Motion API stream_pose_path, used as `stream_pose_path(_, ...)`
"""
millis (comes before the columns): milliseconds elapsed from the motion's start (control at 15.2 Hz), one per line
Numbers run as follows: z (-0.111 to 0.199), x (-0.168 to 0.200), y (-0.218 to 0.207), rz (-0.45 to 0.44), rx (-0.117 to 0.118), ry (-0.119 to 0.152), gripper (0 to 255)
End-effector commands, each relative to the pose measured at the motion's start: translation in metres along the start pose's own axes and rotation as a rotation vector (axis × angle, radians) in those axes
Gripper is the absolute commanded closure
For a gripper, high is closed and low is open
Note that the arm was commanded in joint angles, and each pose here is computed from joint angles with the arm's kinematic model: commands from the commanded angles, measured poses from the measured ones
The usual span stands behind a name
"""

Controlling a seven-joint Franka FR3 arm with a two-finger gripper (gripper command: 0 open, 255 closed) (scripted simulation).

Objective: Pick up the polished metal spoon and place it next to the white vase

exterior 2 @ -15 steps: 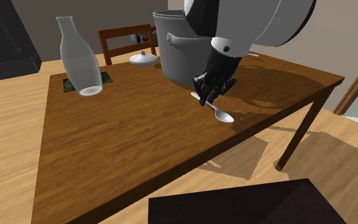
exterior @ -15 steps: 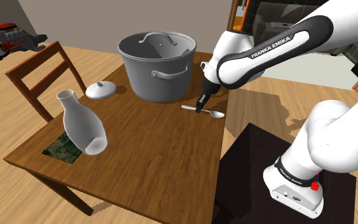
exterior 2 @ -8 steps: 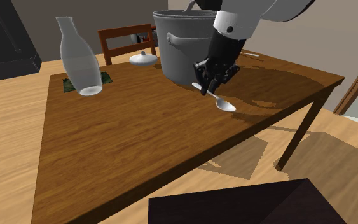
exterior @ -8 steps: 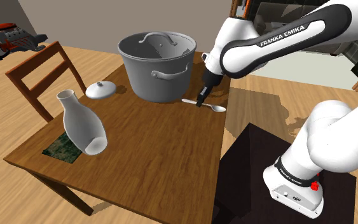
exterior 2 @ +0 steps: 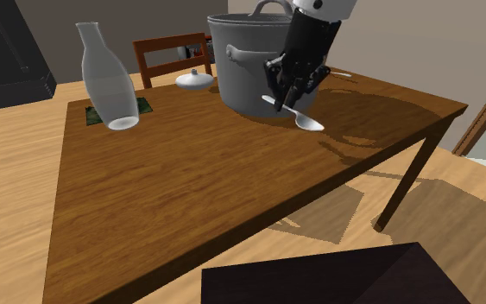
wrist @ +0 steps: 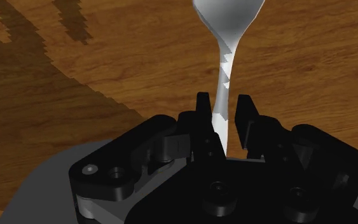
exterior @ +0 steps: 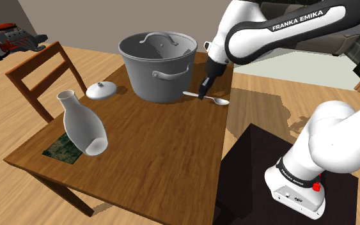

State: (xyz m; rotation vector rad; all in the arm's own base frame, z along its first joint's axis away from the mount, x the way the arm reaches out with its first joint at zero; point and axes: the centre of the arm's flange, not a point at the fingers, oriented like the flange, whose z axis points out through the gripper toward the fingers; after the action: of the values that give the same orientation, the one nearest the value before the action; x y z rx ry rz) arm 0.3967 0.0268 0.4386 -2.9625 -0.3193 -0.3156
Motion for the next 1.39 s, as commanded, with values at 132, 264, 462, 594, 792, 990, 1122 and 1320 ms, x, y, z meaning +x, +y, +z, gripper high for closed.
stream_pose_path(132,-0.021,0.004,-0.003,0.000,0.000,-0.001,255)
stream_pose_path(264,-0.031,0.006,-0.004,0.000,0.000,-0.001,255)
stream_pose_path(462,-0.028,0.031,-0.014,0.000,0.000,-0.001,255)
stream_pose_path(594,-0.022,0.055,-0.023,0.000,0.000,-0.001,255)
stream_pose_path(792,-0.012,0.091,-0.037,0.000,0.000,-0.001,255)
stream_pose_path(990,-0.002,0.126,-0.051,0.000,0.000,-0.001,255)
stream_pose_path(1122,0.005,0.150,-0.060,0.000,0.000,-0.001,255)
stream_pose_path(1320,0.014,0.186,-0.074,0.000,0.000,-0.001,255)
